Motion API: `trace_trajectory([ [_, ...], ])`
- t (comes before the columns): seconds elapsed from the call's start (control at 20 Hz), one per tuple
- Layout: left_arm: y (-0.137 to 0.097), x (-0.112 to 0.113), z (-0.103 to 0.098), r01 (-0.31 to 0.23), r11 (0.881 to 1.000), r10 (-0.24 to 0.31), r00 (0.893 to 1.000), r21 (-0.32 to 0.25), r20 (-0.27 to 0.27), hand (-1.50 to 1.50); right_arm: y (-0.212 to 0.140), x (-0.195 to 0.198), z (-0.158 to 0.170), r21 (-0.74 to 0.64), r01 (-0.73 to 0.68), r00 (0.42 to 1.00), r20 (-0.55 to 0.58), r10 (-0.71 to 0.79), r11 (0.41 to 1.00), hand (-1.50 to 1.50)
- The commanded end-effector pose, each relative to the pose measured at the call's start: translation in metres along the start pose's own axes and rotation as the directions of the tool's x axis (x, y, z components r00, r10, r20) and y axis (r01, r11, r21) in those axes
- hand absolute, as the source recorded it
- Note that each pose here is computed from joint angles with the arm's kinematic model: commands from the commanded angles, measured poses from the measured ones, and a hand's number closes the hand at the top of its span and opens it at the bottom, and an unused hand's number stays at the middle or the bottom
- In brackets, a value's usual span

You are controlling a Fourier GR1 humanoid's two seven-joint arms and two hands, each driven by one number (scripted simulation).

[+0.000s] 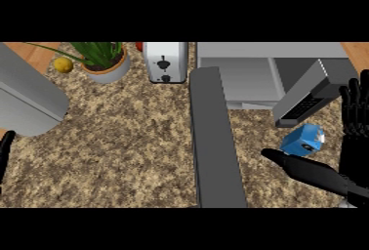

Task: Pick up the milk, place it into the microwave and close the microwave

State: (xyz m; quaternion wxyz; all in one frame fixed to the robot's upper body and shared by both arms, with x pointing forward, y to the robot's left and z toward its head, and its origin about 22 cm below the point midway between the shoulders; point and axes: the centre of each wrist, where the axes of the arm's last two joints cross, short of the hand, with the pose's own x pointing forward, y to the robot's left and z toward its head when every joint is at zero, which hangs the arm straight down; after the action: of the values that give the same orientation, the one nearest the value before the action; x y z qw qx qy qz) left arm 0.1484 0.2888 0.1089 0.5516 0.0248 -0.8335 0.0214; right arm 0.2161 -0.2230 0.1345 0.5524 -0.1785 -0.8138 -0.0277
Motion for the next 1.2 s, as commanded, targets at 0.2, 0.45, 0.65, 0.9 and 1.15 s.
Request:
trace_trajectory([
  [0.2,0.009,0.005,0.014,-0.015,1.0,0.015,1.0,-0.001,-0.02,-1.5,0.006,-0.034,0.002,-0.025,-0.016,0.998,-0.064,0.014,1.0,-1.5],
  [0.45,0.02,0.02,0.03,-0.006,1.0,0.006,1.0,-0.019,-0.007,-1.5,-0.001,-0.072,0.024,-0.046,-0.025,0.995,-0.102,0.02,0.999,-1.5],
  [0.65,0.029,0.021,0.04,0.013,1.0,-0.012,1.0,0.009,-0.019,-1.5,-0.037,-0.09,0.005,-0.095,-0.016,0.993,-0.122,0.004,0.995,-1.5],
  [0.9,0.026,0.036,0.041,-0.01,1.0,0.01,1.0,-0.026,-0.003,-1.5,-0.037,-0.115,0.027,-0.146,-0.047,0.984,-0.179,0.021,0.988,-1.5],
  [1.15,0.026,0.02,0.049,-0.002,1.0,0.002,1.0,0.013,-0.024,-1.5,-0.04,-0.156,0.046,-0.152,-0.085,0.978,-0.203,0.053,0.985,-1.5],
])
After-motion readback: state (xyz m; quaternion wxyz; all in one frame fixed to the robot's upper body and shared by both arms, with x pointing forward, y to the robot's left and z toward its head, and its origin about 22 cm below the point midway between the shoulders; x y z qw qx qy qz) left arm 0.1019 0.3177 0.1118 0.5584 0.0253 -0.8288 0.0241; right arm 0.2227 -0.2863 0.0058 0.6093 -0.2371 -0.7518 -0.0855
